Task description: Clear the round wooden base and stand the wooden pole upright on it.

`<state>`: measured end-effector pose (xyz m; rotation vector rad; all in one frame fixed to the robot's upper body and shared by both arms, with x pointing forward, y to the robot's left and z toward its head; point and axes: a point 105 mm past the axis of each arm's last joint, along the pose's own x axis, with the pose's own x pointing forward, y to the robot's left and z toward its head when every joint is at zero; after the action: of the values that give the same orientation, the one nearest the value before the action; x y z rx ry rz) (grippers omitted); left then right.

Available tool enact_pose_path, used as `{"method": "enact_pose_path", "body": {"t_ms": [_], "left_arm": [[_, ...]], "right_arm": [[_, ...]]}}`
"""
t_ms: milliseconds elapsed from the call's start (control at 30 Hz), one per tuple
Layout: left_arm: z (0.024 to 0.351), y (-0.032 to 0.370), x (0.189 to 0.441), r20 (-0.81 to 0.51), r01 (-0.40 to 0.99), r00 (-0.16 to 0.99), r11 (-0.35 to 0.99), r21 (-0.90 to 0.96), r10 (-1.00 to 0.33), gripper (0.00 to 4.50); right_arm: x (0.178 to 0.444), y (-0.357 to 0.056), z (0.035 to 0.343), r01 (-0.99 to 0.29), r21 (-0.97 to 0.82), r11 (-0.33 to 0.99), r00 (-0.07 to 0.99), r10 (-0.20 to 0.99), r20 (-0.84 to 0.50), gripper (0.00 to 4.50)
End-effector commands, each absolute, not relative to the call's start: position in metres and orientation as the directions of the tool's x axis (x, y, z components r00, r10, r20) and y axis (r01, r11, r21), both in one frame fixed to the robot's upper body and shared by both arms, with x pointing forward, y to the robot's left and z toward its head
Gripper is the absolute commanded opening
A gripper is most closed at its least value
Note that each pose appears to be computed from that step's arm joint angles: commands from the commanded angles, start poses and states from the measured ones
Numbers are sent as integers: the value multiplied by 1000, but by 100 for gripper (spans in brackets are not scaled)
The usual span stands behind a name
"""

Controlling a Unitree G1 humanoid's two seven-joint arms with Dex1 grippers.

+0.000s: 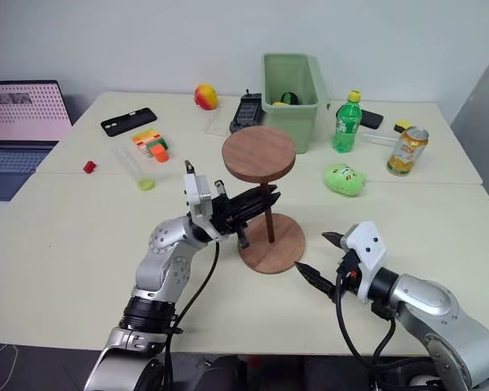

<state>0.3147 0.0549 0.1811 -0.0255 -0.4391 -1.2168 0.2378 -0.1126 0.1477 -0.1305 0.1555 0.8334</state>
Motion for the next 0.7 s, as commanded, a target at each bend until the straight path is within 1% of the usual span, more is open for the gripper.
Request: {"method": "enact_pose_path", "body": {"t_ms": [33,133,233,333,567,700], "left_arm": [[138,68,321,212,919,356,382,95,-910,25],[132,71,321,187,919,360,382,98,-914,25],[130,72,321,174,921,358,378,99,-918,25],[124,74,321,160,921,360,377,93,-919,25],[91,91,314,96,919,388,393,39,-916,25],[83,96,314,92,909,415,417,8,-905,25]], "right_arm": [[234,-108,161,-747,-79,660,664,733,-149,450],[233,-107,163,-752,-102,651,659,738,-147,450],[229,-102,171,-770,-122,626,637,765,-99,450],[225,-101,170,-791,-146,594,610,785,-112,450],[229,-104,169,-786,-140,602,617,778,-120,450],[228,-103,169,-785,-125,607,619,777,-116,450]]}}
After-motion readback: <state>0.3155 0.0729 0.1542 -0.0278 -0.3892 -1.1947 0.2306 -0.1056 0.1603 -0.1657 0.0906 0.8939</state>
